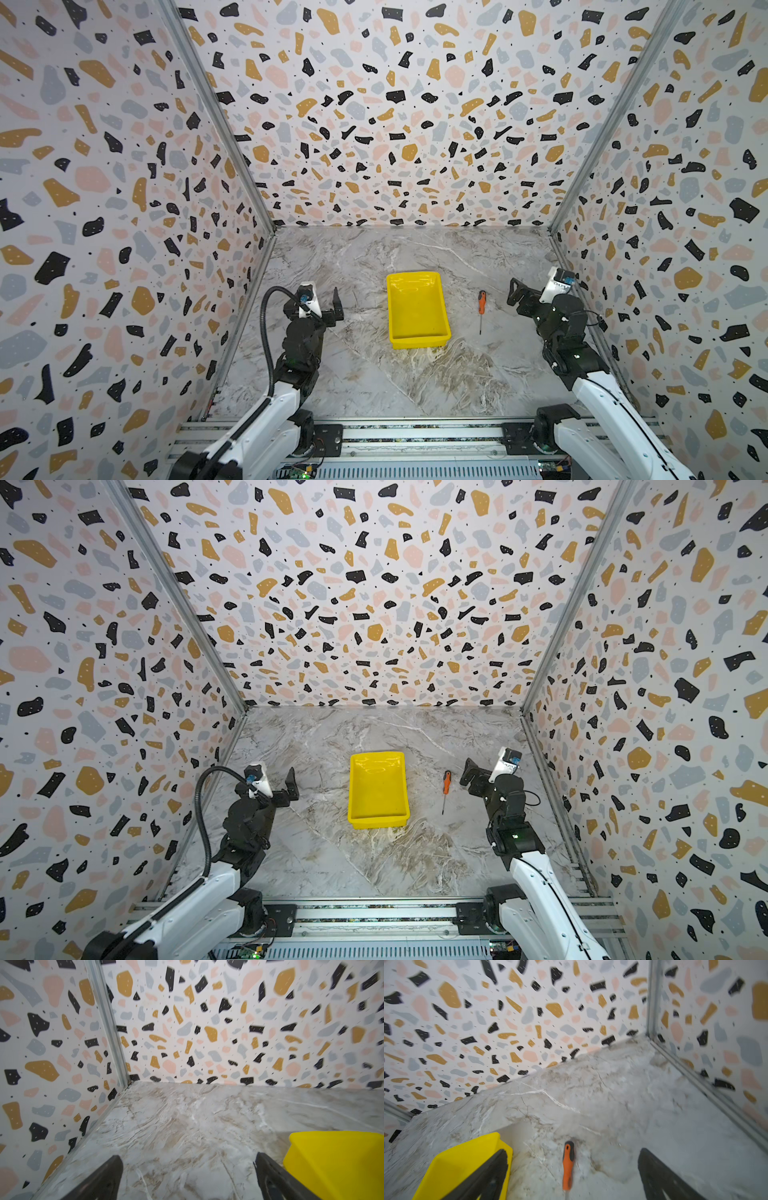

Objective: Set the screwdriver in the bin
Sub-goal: 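Move the right gripper over the orange-handled screwdriver while the left arm shifts slightly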

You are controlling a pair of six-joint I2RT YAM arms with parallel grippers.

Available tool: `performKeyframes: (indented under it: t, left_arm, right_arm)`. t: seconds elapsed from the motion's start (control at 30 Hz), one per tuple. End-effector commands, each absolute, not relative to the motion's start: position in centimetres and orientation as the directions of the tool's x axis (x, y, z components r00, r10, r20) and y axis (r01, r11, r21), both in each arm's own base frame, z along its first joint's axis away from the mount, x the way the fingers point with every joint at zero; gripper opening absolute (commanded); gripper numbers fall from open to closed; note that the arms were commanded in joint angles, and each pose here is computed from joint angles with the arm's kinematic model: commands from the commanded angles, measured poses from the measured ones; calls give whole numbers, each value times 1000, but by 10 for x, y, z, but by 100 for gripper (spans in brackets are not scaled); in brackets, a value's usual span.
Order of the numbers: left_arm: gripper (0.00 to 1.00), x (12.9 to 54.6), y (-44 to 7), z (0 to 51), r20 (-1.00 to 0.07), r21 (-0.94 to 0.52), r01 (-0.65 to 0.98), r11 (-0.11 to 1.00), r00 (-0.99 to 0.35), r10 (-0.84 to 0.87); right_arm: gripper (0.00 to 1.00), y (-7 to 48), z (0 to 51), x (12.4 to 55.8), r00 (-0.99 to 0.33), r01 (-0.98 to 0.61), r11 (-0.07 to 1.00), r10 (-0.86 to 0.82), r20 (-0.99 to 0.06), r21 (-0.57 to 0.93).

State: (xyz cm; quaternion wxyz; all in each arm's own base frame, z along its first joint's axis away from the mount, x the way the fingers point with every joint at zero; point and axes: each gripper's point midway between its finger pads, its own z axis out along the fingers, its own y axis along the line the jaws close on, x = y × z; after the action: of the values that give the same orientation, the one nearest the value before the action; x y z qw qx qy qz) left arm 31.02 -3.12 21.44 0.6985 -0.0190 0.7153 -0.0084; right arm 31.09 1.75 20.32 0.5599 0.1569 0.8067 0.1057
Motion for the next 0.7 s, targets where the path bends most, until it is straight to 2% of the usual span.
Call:
performKeyframes:
  t: [0.0, 0.07, 0.17, 0.23, 0.27, 0.4, 0.53, 0.67]
  left_arm:
    - [100, 291, -51, 225, -981, -192, 107, 975, -61, -187]
    - [100, 279, -48, 219, -953, -288, 85, 954, -123, -277]
    - [100, 266, -45, 195, -934, -293, 53, 955, -230, -274]
    - [100, 265, -48, 191, -919, -340, 55, 939, -233, -319]
    - [100, 266, -55, 191, -923, -327, 99, 940, -244, -296]
    - [100, 275, -64, 174, -891, -323, 93, 942, -364, -270]
    - [100, 283, -93, 153, -851, -330, 206, 921, -488, -195]
    - [100, 284, -95, 142, -830, -337, 202, 920, -524, -189]
  right_arm:
    - [99, 15, 112, 269, -578, 275, 864, 499, -646, 421]
    - [99, 29, 102, 270, -598, 175, 864, 474, -646, 472]
    - [99, 24, 89, 267, -573, 199, 863, 487, -659, 465]
    - [99, 23, 95, 267, -548, 195, 871, 477, -687, 450]
    - [99, 25, 97, 266, -536, 191, 876, 471, -700, 444]
    - [99, 36, 105, 266, -519, 154, 898, 429, -740, 412]
    - [99, 35, 101, 267, -525, 185, 899, 433, -733, 398]
    - [99, 31, 96, 267, -542, 222, 897, 440, -716, 383]
